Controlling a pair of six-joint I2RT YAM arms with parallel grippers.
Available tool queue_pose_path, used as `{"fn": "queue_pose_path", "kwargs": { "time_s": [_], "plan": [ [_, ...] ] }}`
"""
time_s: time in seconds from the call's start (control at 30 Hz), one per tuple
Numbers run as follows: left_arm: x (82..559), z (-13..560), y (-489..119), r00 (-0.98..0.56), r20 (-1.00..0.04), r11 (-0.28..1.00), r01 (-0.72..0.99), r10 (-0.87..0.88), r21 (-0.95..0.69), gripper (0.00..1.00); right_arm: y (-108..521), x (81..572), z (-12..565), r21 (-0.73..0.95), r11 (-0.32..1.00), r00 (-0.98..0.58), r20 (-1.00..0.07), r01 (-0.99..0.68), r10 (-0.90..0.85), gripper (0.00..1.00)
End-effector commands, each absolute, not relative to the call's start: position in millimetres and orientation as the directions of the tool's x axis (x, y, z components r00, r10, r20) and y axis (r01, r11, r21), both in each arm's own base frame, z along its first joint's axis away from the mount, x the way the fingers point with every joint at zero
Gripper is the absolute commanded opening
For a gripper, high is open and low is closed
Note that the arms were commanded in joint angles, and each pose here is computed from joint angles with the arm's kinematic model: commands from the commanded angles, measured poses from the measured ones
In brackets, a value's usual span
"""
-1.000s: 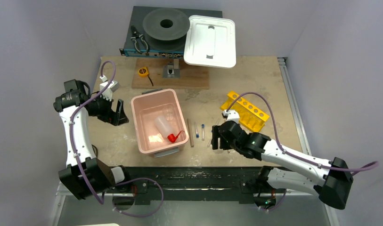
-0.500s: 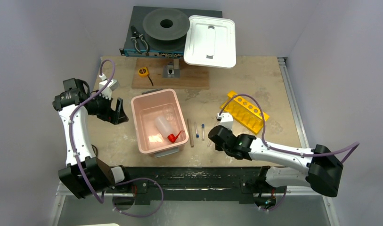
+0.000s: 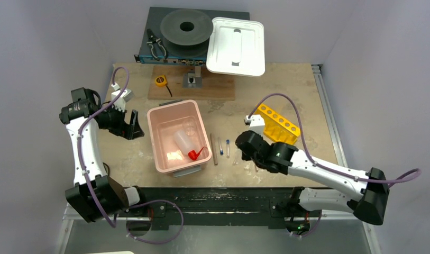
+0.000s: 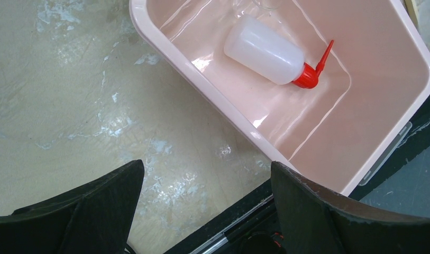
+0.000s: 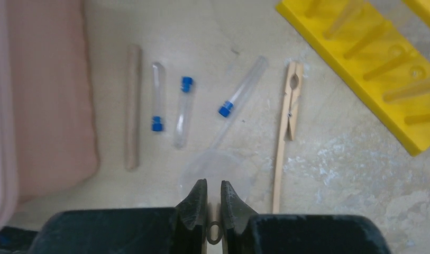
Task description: Organize the chemistry lab equipment
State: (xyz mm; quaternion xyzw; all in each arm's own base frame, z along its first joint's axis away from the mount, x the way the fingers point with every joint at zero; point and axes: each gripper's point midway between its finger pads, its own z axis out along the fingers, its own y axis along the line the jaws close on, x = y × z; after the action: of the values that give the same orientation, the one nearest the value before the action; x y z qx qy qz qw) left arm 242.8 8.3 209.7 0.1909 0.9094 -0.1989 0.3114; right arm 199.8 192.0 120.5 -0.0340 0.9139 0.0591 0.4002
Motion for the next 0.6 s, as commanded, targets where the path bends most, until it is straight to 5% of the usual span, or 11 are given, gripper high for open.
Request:
{"fn": "queue_pose_path", "kwargs": {
  "time_s": [0.0, 0.27, 0.57],
  "plan": [
    [248, 221, 7, -0.702, -0.678, 0.842, 0.487, 0.218, -0.233, 0.89, 225, 211, 216, 0.162, 0.957, -0.606, -0.795, -0.242, -0.019, 0.00],
    [245, 216, 4, -0.708, -0.674, 0.836, 0.488, 0.212, -0.250, 0.89, 319, 232, 284, 0.163, 0.865, -0.588, -0.790, -0.475, -0.174, 0.00],
    [244, 217, 5, -0.697, -0.680, 0.834, 0.500, 0.228, -0.233, 0.89, 422, 228, 255, 0.183, 0.736, -0.600, -0.718, -0.651, -0.353, 0.00]
  ]
}}
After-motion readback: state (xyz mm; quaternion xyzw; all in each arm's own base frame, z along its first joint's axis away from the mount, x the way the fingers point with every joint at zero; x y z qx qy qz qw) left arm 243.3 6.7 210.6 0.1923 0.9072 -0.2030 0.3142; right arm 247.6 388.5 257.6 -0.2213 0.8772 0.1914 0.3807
